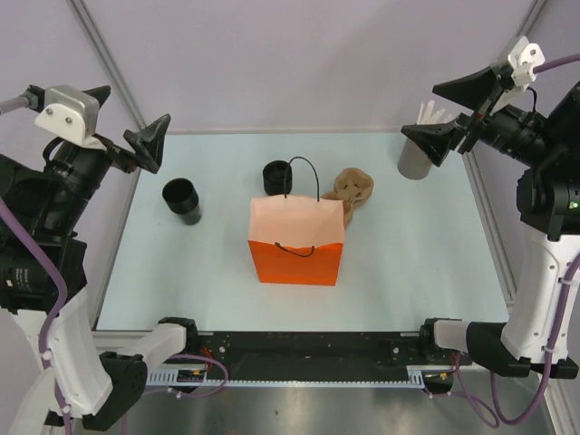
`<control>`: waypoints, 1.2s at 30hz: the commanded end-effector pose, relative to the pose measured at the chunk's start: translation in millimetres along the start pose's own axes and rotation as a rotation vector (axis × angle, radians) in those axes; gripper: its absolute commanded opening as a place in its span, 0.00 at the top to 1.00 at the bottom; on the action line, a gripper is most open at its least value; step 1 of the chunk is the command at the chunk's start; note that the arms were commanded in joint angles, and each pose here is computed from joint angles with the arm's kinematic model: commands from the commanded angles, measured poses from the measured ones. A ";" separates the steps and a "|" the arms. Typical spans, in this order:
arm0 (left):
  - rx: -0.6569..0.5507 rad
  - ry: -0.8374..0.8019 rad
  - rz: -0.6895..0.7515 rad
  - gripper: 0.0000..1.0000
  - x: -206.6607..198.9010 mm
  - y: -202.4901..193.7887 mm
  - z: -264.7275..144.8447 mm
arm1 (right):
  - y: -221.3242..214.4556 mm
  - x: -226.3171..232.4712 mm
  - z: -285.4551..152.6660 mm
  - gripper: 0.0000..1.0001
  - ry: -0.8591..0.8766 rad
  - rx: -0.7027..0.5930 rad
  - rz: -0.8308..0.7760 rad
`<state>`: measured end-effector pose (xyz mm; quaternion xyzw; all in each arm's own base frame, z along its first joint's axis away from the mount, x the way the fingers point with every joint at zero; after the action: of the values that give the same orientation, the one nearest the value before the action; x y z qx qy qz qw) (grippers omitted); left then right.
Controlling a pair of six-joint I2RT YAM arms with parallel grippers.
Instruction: Pack the takeout coffee
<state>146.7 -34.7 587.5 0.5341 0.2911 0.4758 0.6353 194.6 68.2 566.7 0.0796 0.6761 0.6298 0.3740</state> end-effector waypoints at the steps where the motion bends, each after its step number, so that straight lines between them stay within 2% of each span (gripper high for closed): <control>1: -0.015 0.020 -0.023 0.00 1.6 3.3 1.4 | 0.3 3.3 1.5 0.00 0.017 -0.007 0.004; 8: 0.003 -0.032 -0.033 0.00 -2.7 -3.4 4.7 | -16.3 1.9 8.8 0.00 -0.016 0.024 0.002; 15: 0.063 -0.125 -0.018 0.00 -8.9 -26.2 10.1 | -62.4 -8.5 26.2 0.00 -0.126 0.113 0.006; 22: 0.161 -0.196 -0.009 0.00 -11.1 -67.6 19.3 | -142.7 -3.6 47.4 0.00 -0.189 0.283 0.031; 30: 0.293 -0.217 -0.051 0.00 -13.0 -124.8 21.8 | -209.8 -15.4 75.6 0.01 -0.318 0.443 0.108; 36: 0.344 -0.197 -0.060 0.00 -12.8 -144.5 16.7 | -275.7 -16.1 105.6 0.02 -0.284 0.595 0.159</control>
<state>209.0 -52.4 444.3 0.6757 0.3438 0.3191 0.5686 344.2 85.3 354.3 0.3027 0.7594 0.4455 0.3649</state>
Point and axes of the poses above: each gripper's point midway between its finger pads, its own z axis out along the fingers, its own x axis along the line the jaws close on, y = z × x, the point moved 8 cm from there along -z, back along the fingers, and after that the axes turned 10 degrees about -z, right-handed, at the moved point
